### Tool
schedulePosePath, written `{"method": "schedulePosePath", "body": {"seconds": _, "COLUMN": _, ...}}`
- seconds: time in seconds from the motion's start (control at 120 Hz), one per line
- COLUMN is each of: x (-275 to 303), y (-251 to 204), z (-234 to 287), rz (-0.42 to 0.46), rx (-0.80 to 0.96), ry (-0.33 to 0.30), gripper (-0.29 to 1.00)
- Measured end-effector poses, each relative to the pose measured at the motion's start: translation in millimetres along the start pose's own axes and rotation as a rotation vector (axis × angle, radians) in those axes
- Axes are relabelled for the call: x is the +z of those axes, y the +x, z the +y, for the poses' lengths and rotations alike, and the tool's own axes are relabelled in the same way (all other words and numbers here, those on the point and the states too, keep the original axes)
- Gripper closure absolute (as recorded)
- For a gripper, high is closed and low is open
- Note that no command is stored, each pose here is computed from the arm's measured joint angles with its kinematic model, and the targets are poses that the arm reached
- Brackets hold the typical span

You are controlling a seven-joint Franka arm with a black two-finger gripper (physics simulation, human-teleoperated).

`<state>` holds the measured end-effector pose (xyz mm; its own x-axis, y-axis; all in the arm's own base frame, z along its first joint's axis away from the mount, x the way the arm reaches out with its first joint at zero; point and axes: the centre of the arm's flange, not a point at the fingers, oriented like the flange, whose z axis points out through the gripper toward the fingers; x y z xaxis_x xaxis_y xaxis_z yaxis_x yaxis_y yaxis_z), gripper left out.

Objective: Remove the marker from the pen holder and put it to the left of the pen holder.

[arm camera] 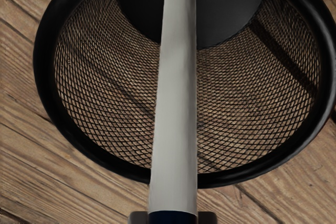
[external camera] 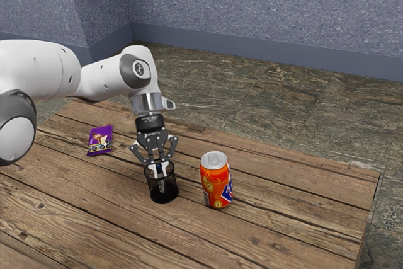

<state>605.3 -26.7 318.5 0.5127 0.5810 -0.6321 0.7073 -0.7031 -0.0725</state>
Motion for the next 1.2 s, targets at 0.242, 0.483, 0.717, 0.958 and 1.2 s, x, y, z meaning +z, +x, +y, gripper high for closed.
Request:
{"method": "schedulePosePath", "body": {"seconds": 0.242, "x": -48, "y": -37, "z": -21, "rz": 0.015, "rx": 0.004, "ry": -0.037, "gripper": 0.76}}
{"method": "schedulePosePath", "body": {"seconds": 0.483, "x": -137, "y": -164, "z": -96, "rz": 0.121, "rx": 0.086, "ry": -0.065, "gripper": 0.77}}
{"method": "schedulePosePath", "body": {"seconds": 0.717, "x": -105, "y": -164, "z": -158, "rz": 0.371, "rx": 0.123, "ry": 0.101, "gripper": 0.78}}
{"method": "schedulePosePath", "body": {"seconds": 0.958, "x": -46, "y": -121, "z": -149, "rz": 0.618, "rx": 0.356, "ry": 0.167, "gripper": 0.78}}
{"method": "schedulePosePath", "body": {"seconds": 1.2, "x": 7, "y": -87, "z": -149, "rz": 0.88, "rx": 0.643, "ry": 0.192, "gripper": 0.78}}
